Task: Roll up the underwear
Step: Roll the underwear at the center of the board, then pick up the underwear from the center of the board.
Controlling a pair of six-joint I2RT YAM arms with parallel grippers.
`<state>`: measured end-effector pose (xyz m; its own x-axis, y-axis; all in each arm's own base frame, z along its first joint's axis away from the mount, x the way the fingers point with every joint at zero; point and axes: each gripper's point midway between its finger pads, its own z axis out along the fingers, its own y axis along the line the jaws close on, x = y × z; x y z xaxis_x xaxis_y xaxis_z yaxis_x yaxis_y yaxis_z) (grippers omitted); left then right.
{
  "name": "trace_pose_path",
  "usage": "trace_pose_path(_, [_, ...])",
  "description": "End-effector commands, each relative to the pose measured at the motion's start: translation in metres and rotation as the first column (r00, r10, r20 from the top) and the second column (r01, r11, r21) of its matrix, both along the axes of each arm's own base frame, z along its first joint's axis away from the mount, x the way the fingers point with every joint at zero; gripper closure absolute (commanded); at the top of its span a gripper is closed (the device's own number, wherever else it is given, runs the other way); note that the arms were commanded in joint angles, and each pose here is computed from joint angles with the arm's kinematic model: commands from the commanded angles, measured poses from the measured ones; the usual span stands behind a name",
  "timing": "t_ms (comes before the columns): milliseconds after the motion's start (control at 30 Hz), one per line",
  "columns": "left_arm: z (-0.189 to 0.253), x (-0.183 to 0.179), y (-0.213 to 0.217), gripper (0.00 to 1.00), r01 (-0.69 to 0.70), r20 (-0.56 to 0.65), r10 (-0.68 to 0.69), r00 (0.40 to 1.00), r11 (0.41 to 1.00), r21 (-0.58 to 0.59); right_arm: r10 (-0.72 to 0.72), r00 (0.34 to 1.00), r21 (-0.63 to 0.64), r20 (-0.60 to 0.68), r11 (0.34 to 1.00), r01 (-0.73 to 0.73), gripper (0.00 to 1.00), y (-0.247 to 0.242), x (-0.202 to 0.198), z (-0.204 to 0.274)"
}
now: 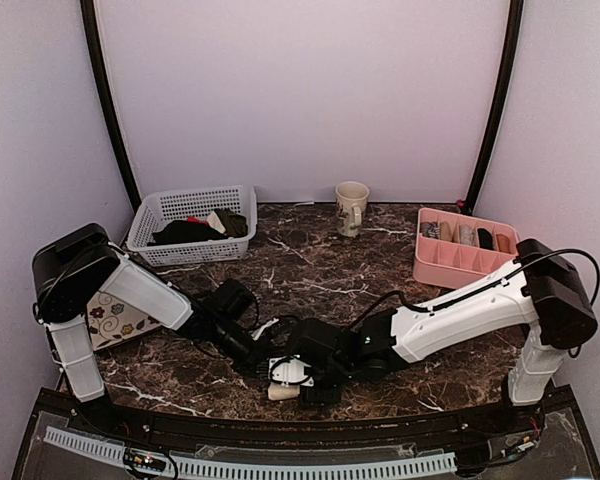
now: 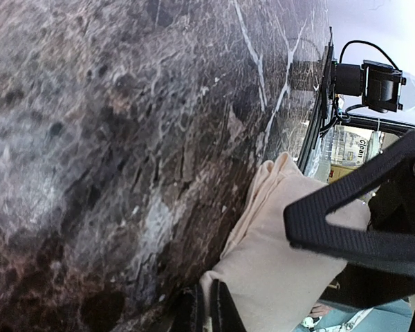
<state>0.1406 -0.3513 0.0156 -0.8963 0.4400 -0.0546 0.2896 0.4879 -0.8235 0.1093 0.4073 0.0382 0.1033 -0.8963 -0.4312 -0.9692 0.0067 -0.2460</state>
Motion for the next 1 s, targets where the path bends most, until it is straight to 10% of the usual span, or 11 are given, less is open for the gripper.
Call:
trace_pose_path(0, [-0.024,-0.008,0.013,1.00,-0.003,-0.025,0.005,1.000,0.995,0.101,0.052,0.999,0.000,-0.013,0.999,-0.052,0.32,0.016,-0.006,0.004])
trace_pose_path(467, [-0.026,-0.009,0.013,1.00,0.003,-0.029,0.000,1.000,0.995,0.103,0.028,0.998,-0.184,-0.056,0.982,-0.038,0.45,0.004,-0.010,-0.015])
trace_pose_path(700, [-0.023,-0.007,0.014,0.98,0.008,-0.004,-0.008,1.000,0.994,0.105,0.019,0.998,-0.207,-0.056,0.978,-0.031,0.90,0.001,-0.010,-0.019])
trace_pose_path(967, [0.024,0.032,0.026,0.28,-0.104,0.181,0.089,0.979,0.991,0.078,-0.158,0.976,-0.051,-0.150,0.987,0.152,1.00,-0.008,0.004,0.008])
